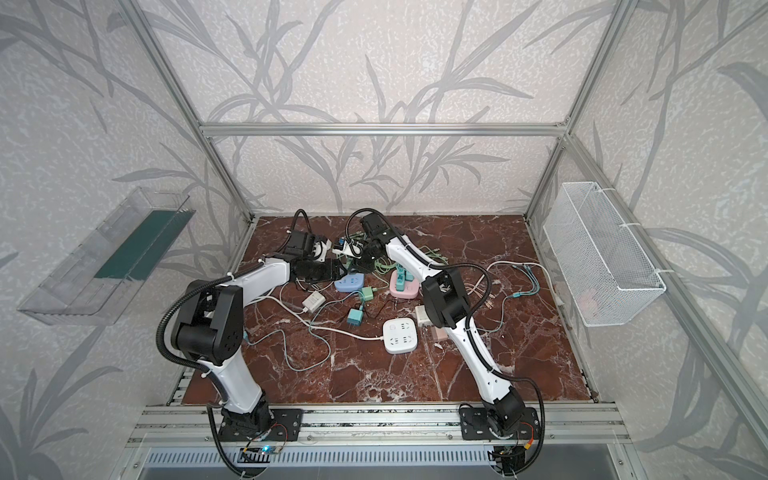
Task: Pull the plug off the socket
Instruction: 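Press the left gripper onto the blue strip while the right holds the teal charger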
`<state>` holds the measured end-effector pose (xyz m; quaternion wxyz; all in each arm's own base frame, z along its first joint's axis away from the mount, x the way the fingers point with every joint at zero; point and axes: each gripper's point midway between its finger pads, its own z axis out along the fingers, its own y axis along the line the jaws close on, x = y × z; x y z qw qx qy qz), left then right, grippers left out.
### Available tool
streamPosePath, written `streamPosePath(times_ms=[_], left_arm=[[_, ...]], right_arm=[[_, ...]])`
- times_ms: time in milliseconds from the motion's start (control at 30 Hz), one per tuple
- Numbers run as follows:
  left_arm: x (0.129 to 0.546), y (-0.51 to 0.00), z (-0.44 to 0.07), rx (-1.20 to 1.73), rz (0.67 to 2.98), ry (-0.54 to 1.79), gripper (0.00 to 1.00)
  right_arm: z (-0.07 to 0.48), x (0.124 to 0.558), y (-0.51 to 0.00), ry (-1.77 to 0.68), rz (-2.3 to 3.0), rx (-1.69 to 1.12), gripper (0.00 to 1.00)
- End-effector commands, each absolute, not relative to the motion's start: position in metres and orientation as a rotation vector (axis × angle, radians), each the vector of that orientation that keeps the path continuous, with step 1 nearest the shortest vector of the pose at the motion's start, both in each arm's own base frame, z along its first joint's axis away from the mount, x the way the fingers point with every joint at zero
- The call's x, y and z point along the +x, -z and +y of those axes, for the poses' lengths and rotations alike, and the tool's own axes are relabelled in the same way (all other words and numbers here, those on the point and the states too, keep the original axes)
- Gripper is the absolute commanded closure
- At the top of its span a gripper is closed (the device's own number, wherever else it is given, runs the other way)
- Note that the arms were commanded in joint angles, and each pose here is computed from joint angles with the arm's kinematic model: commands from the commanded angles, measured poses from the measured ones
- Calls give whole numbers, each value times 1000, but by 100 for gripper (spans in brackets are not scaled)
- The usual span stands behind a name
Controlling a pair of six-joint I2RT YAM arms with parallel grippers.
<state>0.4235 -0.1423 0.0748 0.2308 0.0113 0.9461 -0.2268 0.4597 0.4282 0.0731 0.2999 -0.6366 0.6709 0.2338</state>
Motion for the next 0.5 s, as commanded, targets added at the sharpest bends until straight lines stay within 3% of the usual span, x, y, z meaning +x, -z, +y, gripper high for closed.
streamPosePath(times_ms=[0,167,467], left_arm=[[421,-67,-143,45,2647,641,33],[420,-62,-150,75,2666,688,42],[427,-52,-145,74,2703,625,43]], right_arm=[[424,460,-80,-585,1835,-1645,72],[427,464,-91,-587,1812,-1571,74],[428,458,-93,-612,1793,-1574,75]])
